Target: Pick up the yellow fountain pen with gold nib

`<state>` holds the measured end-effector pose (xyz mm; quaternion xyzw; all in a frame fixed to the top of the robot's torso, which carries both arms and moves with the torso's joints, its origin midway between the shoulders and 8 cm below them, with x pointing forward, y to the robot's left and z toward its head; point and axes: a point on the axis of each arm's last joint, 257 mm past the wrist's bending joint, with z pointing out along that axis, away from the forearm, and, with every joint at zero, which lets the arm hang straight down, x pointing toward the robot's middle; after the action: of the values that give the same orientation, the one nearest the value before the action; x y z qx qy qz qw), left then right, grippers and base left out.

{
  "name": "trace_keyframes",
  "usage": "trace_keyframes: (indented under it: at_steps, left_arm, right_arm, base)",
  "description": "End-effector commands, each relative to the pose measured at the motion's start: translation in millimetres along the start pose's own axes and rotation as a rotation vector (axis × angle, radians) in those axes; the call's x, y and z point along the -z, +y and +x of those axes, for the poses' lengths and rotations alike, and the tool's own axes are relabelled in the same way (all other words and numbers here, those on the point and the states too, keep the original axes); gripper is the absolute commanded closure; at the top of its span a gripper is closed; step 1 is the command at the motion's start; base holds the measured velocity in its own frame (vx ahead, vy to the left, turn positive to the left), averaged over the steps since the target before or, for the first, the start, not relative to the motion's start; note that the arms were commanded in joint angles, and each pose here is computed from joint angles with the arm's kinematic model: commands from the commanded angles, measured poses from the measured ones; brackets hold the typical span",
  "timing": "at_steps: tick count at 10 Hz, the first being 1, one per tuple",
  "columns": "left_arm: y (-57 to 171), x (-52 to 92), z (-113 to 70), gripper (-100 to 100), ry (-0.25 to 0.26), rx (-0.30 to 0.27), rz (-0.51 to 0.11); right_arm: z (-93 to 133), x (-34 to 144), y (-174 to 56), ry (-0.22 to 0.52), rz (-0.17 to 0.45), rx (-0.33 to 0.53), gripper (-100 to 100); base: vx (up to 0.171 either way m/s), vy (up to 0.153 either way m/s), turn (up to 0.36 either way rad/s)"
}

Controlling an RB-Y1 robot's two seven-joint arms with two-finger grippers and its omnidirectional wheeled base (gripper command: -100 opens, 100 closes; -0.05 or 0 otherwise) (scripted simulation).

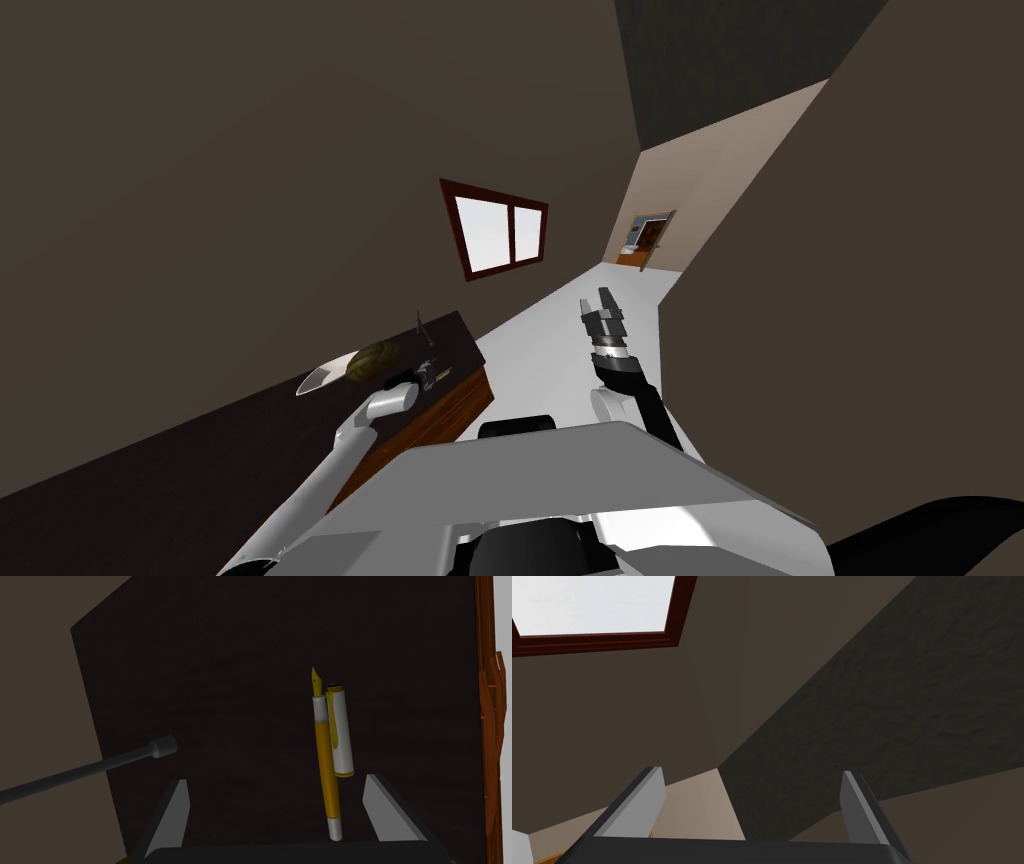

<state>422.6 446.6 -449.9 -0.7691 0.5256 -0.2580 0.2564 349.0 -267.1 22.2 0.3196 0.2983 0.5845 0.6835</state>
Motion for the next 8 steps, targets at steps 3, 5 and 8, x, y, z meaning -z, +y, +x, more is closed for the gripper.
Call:
trace_keyframes:
  at_steps: [3, 5, 8]
  left_arm:
    - [24, -6.1, -30.3, -100, -0.058, 0.057, -0.125]
    - [41, -6.7, -49.3, -100, -0.095, 0.089, -0.193]
    - [66, -3.5, -71.6, -100, -0.141, 0.128, -0.283]
  right_arm:
    - [0, 0.0, 0, 0.0, 0.0, 0.0, 0]
    - [0, 0.0, 0, 0.0, 0.0, 0.0, 0]
    - [0, 0.0, 0, 0.0, 0.0, 0.0, 0]
  base:
    - [0.059, -0.015, -0.074]
    - [0.056, -0.011, -0.073]
    - [0.043, -0.003, -0.064]
